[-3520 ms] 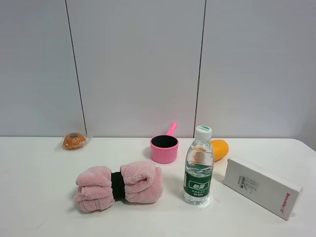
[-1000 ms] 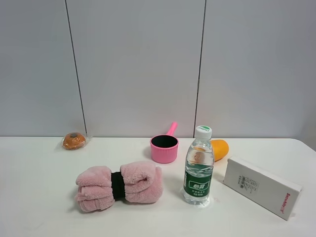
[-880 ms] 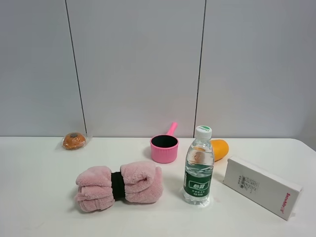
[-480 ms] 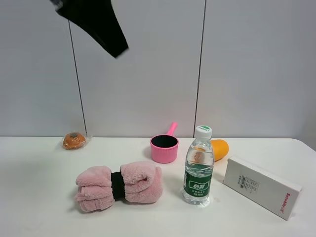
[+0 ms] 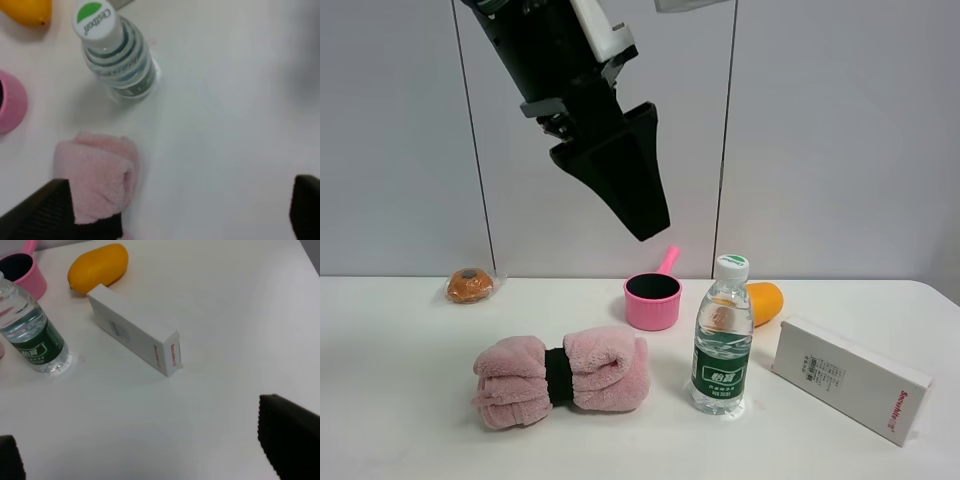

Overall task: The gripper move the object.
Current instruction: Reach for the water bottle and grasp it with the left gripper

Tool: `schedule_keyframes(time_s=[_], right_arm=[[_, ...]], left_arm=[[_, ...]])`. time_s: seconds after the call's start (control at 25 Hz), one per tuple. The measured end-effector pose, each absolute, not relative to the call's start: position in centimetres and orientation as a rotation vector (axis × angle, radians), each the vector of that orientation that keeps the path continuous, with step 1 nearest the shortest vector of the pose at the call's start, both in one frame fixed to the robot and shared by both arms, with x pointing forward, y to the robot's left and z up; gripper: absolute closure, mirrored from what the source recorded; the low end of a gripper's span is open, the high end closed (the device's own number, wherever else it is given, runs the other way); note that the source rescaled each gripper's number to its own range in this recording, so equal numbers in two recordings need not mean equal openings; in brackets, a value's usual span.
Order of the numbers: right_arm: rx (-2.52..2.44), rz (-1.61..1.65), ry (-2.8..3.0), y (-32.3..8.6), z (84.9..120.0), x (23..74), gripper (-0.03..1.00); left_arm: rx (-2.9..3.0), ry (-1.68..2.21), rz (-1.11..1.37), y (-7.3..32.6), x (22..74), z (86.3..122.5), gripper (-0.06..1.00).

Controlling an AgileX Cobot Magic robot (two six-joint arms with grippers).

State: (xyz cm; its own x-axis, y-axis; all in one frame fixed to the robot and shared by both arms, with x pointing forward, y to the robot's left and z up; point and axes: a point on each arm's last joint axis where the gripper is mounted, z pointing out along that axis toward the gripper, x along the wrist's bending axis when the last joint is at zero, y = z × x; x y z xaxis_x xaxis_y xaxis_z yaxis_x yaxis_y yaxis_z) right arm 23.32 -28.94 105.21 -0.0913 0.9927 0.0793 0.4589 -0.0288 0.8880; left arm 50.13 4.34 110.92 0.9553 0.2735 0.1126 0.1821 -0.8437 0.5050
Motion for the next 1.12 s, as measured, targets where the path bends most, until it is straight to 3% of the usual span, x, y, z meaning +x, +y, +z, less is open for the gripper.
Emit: schedule_keyframes(time_s=[0.24,0.44,0.64,1.12], right_arm=[[1.545,1.070,1.612,-28.9,105.2,23.3,-0.03],[1.545,1.070,1.612,-28.9,105.2,23.3,-0.03],[1.545,1.070,1.612,-28.9,105.2,23.3,-0.03],[1.545,1.070,1.612,-28.9,105.2,23.3,-0.03]], left_arm=[[2.488,0.322,0.412,5.2,50.0,107.9,0.20],[2.373,0.361,0.592,6.9,49.3,103.1,0.20],[2.427,0.392,0.576,8.3,48.1,99.0,0.20],[2.349,0.678,0.542,9.0,49.0,98.0,0.20]])
